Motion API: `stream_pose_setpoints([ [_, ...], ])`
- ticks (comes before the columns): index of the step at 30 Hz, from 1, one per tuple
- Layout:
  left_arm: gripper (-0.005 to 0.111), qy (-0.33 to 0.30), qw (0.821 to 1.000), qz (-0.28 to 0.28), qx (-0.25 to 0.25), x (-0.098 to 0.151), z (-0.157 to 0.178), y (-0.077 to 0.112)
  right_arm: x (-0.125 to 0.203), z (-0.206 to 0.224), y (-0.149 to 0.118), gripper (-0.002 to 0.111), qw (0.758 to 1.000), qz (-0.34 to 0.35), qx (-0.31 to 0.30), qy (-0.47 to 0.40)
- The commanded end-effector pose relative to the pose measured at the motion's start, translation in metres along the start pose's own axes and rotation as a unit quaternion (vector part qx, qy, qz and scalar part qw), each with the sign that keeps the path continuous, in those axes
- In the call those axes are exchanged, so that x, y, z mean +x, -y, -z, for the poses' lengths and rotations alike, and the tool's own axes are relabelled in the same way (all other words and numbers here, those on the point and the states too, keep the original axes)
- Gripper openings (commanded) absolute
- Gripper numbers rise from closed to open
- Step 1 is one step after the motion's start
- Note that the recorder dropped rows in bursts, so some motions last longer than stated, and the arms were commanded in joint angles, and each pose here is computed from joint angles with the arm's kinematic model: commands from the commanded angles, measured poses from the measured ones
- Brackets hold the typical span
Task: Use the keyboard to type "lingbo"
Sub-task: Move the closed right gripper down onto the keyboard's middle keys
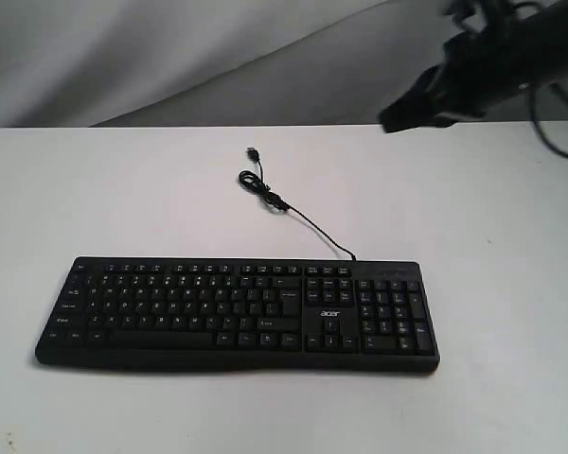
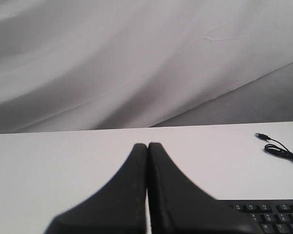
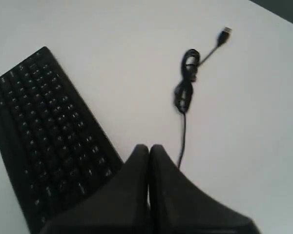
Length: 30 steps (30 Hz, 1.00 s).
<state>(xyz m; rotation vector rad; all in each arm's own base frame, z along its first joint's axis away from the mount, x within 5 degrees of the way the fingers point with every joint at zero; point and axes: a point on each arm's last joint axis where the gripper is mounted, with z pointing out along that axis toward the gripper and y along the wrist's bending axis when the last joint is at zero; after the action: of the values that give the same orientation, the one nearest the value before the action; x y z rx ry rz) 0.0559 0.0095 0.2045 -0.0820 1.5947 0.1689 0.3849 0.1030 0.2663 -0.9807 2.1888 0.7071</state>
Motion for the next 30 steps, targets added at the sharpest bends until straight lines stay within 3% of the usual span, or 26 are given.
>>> stream_pose_setpoints([
  [1, 0.000, 0.004, 1.000, 0.001, 0.004, 0.001, 0.000, 0.000, 0.002, -0.067, -0.020, 0.000, 0.997, 0.080, -0.021, -0.010],
  [6, 0.000, 0.004, 1.000, 0.001, 0.004, 0.001, 0.000, 0.000, 0.014, -0.133, -0.075, 0.000, 0.981, 0.157, -0.088, -0.067],
  [11, 0.000, 0.004, 1.000, 0.001, 0.004, 0.001, 0.000, 0.000, 0.028, -0.178, -0.111, 0.000, 0.966, 0.222, -0.080, -0.103],
  [16, 0.000, 0.004, 1.000, 0.001, 0.004, 0.001, 0.000, 0.000, 0.034, -0.198, -0.120, 0.000, 0.967, 0.224, -0.063, -0.101],
  [30, 0.000, 0.004, 1.000, 0.001, 0.004, 0.001, 0.000, 0.000, 0.046, -0.197, -0.124, 0.000, 0.957, 0.235, -0.105, -0.134],
])
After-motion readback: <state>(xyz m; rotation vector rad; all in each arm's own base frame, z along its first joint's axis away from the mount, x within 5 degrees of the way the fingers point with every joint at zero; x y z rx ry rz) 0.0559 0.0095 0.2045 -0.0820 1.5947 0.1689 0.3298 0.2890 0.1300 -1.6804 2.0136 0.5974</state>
